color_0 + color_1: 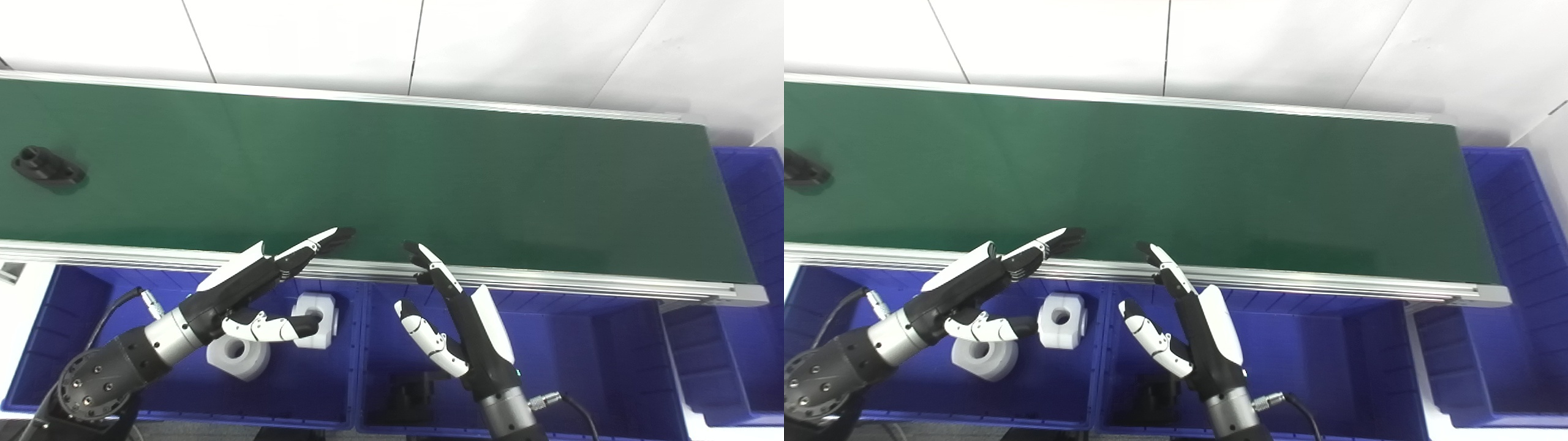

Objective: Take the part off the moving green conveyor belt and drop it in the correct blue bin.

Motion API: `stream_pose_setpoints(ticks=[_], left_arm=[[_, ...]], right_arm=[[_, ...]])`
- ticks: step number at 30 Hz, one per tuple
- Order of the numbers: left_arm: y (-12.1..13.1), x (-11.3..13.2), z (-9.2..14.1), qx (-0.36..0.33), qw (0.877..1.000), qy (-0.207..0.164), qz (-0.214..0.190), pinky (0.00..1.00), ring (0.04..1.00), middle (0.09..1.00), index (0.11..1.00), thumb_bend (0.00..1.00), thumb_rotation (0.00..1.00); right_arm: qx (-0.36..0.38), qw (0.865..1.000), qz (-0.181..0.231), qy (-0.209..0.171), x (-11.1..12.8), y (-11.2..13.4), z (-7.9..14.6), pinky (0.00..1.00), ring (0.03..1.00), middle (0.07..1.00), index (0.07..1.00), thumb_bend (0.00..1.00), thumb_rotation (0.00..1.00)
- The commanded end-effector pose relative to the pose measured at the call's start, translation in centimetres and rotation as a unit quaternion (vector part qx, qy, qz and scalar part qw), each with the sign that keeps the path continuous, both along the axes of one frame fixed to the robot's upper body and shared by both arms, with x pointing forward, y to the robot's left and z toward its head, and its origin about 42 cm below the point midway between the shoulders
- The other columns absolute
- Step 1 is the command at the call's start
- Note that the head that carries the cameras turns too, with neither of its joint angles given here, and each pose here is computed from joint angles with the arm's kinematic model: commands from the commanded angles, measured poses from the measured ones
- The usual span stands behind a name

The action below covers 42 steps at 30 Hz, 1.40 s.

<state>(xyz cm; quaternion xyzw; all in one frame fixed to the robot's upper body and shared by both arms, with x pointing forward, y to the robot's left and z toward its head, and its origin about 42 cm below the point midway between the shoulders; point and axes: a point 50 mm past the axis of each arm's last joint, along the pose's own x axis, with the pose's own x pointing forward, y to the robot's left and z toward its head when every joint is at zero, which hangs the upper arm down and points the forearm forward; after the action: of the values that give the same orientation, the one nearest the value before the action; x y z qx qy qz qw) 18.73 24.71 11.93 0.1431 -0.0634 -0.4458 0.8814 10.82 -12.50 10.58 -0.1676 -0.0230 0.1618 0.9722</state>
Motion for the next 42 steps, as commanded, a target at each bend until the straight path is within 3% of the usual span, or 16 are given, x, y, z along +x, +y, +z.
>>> stream_pose_setpoints(ticks=[1,42], left_arm=[[0.19,0.26,1.08,-0.004,1.000,-0.021,0.000,0.99,1.000,1.000,1.000,0.33,0.63],[0.31,0.33,1.18,0.001,1.000,-0.025,-0.005,1.00,1.000,1.000,1.000,0.34,0.63]], right_arm=[[0.022,0.999,0.005,-0.035,-0.09,0.53,0.95,0.83,0.897,0.923,0.907,0.36,0.81],[0.019,0.999,0.003,-0.036,0.02,0.56,1.00,0.83,0.894,0.921,0.908,0.36,0.83]])
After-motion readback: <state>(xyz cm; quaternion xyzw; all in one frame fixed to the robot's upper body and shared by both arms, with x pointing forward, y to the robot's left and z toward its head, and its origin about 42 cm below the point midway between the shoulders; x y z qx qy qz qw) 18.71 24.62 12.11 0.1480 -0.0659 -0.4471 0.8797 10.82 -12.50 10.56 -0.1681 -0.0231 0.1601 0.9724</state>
